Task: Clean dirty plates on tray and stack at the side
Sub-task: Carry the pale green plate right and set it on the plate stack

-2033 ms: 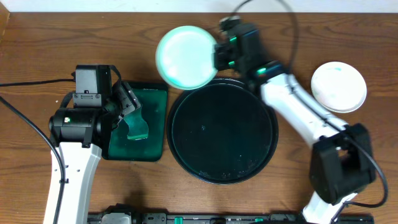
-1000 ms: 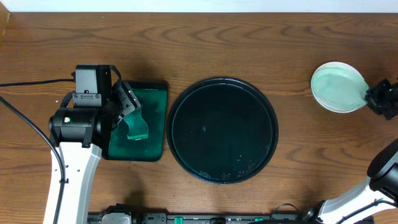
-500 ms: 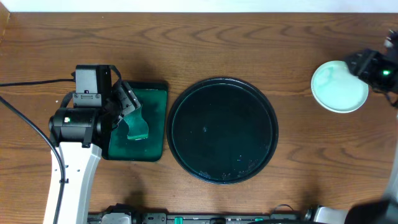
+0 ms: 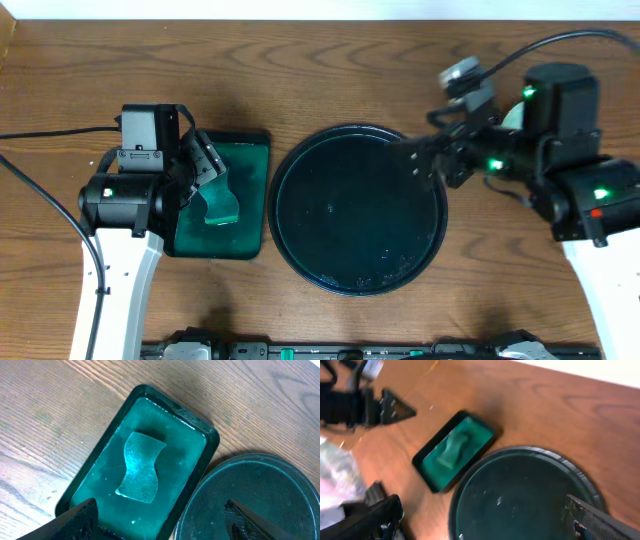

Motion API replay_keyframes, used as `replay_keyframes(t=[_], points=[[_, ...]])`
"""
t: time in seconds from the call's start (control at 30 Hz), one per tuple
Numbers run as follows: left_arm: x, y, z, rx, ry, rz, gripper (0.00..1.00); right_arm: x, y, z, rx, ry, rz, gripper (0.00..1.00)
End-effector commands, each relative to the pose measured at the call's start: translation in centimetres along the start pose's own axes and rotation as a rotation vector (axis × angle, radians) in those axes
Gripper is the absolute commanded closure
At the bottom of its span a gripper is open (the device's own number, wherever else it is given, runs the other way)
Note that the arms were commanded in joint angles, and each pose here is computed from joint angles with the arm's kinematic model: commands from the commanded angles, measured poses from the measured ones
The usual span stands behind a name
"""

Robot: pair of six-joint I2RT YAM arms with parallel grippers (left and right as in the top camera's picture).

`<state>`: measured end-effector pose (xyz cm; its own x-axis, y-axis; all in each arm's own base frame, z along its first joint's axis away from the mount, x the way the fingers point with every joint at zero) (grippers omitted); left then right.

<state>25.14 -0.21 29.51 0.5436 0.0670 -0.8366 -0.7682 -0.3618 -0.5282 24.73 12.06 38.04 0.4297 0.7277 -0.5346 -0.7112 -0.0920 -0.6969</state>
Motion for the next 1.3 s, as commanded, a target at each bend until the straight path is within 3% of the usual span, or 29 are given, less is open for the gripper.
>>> replay_keyframes(t=[0.0, 0.23, 0.53, 0.9, 1.03, 1.27], points=[[-0.5, -0.4, 0.0, -0.005, 0.003, -0.019, 0.20, 0.3, 0.4, 0.0, -0.049, 0.058, 0.022, 0.01], [-0.5, -0.4, 0.0, -0.005, 0.003, -0.019, 0.20, -3.8, 0.7, -0.5, -0.081, 0.149, -0.064, 0.01], [-0.5, -0.4, 0.0, -0.005, 0.003, -0.019, 0.20, -8.0, 4.2, -1.0, -0.260, 0.434, -0.199, 0.01], [-0.5, -0.4, 0.0, -0.005, 0.003, -0.019, 0.19, -2.0, 16.0, -6.8, -0.350, 0.449, -0.458, 0.01], [-0.5, -0.4, 0.0, -0.005, 0.003, -0.019, 0.20, -0.7, 19.7, -8.5, -0.259, 0.460, -0.576, 0.01], [-0.5, -0.4, 0.0, -0.005, 0.003, -0.019, 0.20, 1.1, 22.8, -10.4, -0.186, 0.451, -0.634, 0.01]])
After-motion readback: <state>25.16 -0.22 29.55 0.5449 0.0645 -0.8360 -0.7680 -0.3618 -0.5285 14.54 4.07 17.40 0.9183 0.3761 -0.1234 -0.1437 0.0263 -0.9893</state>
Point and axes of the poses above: each gripper's point midway between its finger pads, its own x axis out along the fingers, its own z axis along the line the jaws close on, y = z × x, the point moved 9 cm from there along -x, back along the fingers, and after that the axes turned 8 degrees about x, right-handed, at the moved point
